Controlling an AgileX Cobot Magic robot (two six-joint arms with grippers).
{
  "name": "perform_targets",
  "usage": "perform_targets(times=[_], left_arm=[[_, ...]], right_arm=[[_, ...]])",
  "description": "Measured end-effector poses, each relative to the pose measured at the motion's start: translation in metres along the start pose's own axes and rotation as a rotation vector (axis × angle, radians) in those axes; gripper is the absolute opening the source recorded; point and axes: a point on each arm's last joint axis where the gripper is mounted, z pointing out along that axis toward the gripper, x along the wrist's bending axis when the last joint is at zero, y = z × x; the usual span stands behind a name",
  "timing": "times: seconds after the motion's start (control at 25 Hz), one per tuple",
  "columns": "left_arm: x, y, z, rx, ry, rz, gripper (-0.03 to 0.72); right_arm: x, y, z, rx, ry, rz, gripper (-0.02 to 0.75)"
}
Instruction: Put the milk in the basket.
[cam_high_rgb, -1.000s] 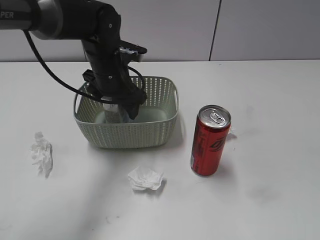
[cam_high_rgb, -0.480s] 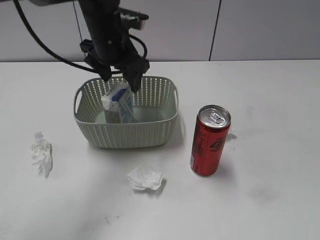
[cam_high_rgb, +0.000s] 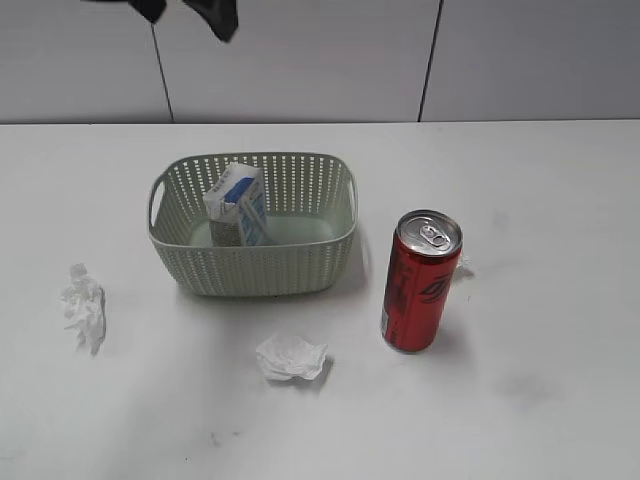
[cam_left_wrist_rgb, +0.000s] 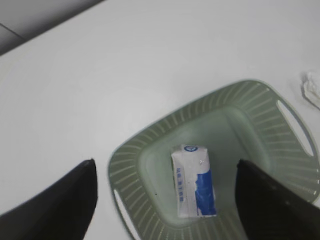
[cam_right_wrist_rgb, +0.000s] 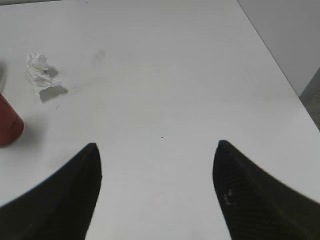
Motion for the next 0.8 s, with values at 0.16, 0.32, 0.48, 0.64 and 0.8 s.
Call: perform_targets(times=[0.16,0.32,0.48,0.64,0.8], left_arm=[[0.022,-0.010,-0.046,-0.077,0.041,-0.050,0.654],[0.050,-0.040,-0.067,-0.053,0.085,-0.132,0.647],[0.076,-0.081,-0.078,-0.005,0.085,-0.259,0.641],[0.088,-0.119,-0.092,0.018,0.090,-0.364,0.632],[0.081,-0.150,-0.104,0.033,0.102,-0.400,0.625]], right_arm=[[0.000,0.000,0.000,0.000,0.000,0.000,0.554],[0.000,0.000,0.000,0.000,0.000,0.000,0.554],[0.000,0.000,0.000,0.000,0.000,0.000,0.554],[0.000,0.000,0.000,0.000,0.000,0.000,0.554],[0.000,0.000,0.000,0.000,0.000,0.000,0.554]])
